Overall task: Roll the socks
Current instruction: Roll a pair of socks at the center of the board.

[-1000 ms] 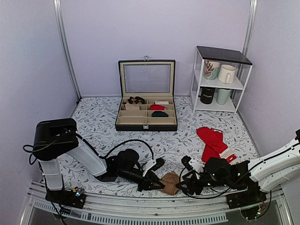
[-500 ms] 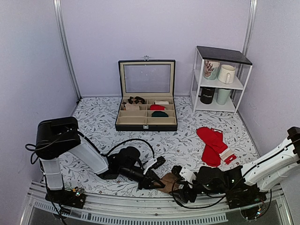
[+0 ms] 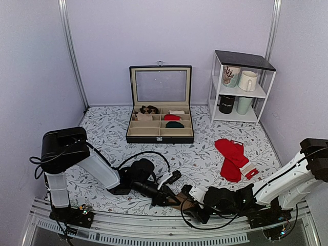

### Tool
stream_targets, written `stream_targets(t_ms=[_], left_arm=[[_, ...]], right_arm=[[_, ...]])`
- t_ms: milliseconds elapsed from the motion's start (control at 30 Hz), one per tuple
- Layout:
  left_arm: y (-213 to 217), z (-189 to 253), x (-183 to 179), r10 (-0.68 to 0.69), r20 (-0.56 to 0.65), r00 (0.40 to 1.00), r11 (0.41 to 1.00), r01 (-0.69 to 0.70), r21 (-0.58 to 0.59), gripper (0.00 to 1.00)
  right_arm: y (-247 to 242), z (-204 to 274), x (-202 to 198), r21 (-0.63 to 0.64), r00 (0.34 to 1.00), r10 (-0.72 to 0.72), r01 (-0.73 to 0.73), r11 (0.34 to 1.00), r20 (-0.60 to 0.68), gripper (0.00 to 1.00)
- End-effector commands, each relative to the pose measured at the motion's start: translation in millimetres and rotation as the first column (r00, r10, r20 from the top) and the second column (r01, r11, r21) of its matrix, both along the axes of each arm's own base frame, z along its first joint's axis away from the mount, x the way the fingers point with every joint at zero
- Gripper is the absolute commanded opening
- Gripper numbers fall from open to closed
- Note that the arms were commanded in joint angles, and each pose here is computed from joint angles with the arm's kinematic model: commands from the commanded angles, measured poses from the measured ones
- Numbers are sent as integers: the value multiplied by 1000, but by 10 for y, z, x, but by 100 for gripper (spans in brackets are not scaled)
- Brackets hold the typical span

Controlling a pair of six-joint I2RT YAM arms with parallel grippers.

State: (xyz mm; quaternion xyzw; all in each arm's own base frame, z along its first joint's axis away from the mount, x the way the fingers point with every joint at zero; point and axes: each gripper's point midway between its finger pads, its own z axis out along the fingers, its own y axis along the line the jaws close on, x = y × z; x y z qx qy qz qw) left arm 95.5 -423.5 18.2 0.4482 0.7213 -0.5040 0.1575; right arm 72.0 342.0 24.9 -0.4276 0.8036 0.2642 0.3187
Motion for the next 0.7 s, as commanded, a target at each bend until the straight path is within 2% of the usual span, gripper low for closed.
stream_targets(t_ms=[0,133,200,300,367,400,433,467,500,567,667], left_arm=[[872,-1136,-235,101,-129,986,872,-26,488,0],[742,-999,-109,102,-65,993,895,-63,442,3],[612,-769,-16,92,-5,996,927,-83,365,4],[379,-153,114,72,146,987,983,-95,157,6],[295,323,90,63,280,958,998,-60,-18,9],[264,579,87,86,365,927,993,-49,-109,24],[269,740,49,96,428,899,987,-29,-159,66],[271,839,-5,87,481,872,982,6,-188,94],[269,883,-55,65,509,858,979,44,-199,99],[257,849,-110,25,529,848,977,90,-192,99],[301,723,-187,4,502,865,977,103,-185,100]], right_arm=[[-93,-130,-33,-38,998,-41,39,999,-45,24],[-194,-201,-45,-37,994,-71,69,997,-79,21],[-256,-263,-80,-28,989,-85,83,996,-119,21],[-330,-367,-147,-13,977,-94,93,996,-189,21],[-357,-428,-180,-4,967,-98,100,995,-235,21],[-362,-453,-194,-2,963,-96,98,995,-253,21],[-361,-479,-209,-2,957,-95,98,995,-274,21],[-360,-511,-225,-4,951,-90,92,996,-295,21],[-344,-524,-217,2,944,-91,96,995,-316,21],[-328,-573,-246,1,930,-78,84,996,-358,20],[-349,-697,-248,-33,914,-97,92,995,-393,20]])
